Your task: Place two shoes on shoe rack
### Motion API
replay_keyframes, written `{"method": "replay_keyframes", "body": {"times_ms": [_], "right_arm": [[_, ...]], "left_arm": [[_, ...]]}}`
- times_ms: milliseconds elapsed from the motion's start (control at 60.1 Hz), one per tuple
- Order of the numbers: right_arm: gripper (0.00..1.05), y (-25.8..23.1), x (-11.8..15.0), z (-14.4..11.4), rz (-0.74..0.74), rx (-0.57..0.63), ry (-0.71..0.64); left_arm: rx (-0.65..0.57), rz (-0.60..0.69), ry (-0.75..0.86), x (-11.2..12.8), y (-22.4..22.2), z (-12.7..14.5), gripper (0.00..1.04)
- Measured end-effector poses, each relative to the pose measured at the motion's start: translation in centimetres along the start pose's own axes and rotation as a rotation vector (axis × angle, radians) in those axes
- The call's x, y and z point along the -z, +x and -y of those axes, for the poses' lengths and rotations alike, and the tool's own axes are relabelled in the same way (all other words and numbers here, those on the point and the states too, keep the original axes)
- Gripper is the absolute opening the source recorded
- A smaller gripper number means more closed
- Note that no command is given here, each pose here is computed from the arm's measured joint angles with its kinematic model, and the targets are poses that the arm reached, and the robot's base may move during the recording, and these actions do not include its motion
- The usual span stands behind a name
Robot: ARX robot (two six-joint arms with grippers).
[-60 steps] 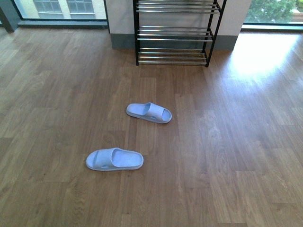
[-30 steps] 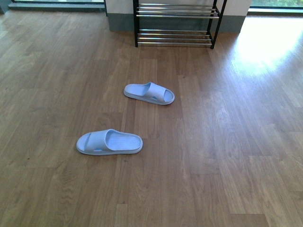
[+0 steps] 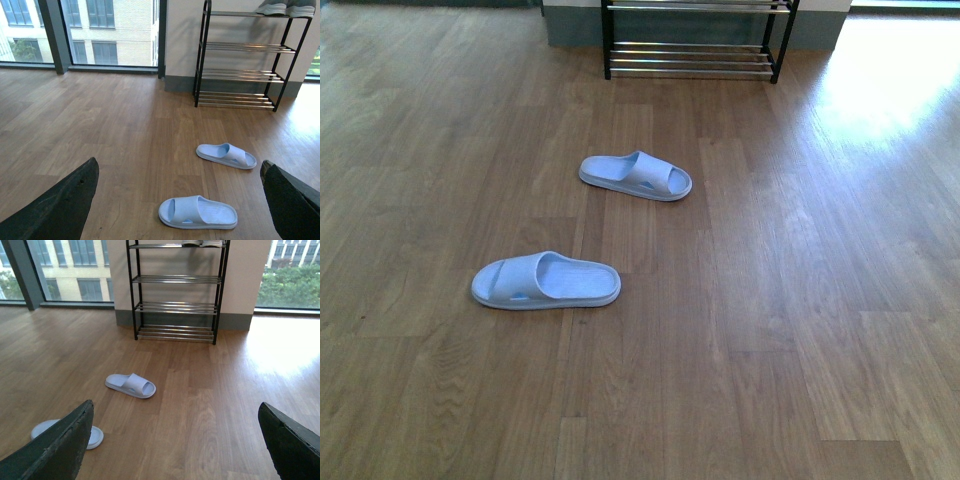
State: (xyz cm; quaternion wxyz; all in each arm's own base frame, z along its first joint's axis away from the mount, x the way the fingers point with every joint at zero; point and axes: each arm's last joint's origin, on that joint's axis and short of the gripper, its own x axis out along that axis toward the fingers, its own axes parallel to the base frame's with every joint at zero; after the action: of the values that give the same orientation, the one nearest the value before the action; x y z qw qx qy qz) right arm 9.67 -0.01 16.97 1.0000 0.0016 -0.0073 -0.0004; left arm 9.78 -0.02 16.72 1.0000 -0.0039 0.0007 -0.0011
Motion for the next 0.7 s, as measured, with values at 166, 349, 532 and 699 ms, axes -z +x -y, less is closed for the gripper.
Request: {"method": "replay_keyframes", "body": {"times_ms": [166,349,532,699], "right_arm": [[0.95,0.0,0.0,0.01,0.0,0.003,0.0],[0.95,0.0,0.0,0.0,0.0,0.001,0.0],[0.95,0.0,0.0,0.0,0.0,0.0,0.0],[0.95,0.0,0.0,0.0,0.0,0.0,0.0]], "left_arm": [[0.001,0.0,0.0,0.0,0.0,0.0,0.95],[0.0,0.0,0.0,0.0,0.0,0.0,0.95],[0.0,0.0,0.0,0.0,0.0,0.0,0.95],[0.0,0.0,0.0,0.0,0.0,0.0,0.95]]}}
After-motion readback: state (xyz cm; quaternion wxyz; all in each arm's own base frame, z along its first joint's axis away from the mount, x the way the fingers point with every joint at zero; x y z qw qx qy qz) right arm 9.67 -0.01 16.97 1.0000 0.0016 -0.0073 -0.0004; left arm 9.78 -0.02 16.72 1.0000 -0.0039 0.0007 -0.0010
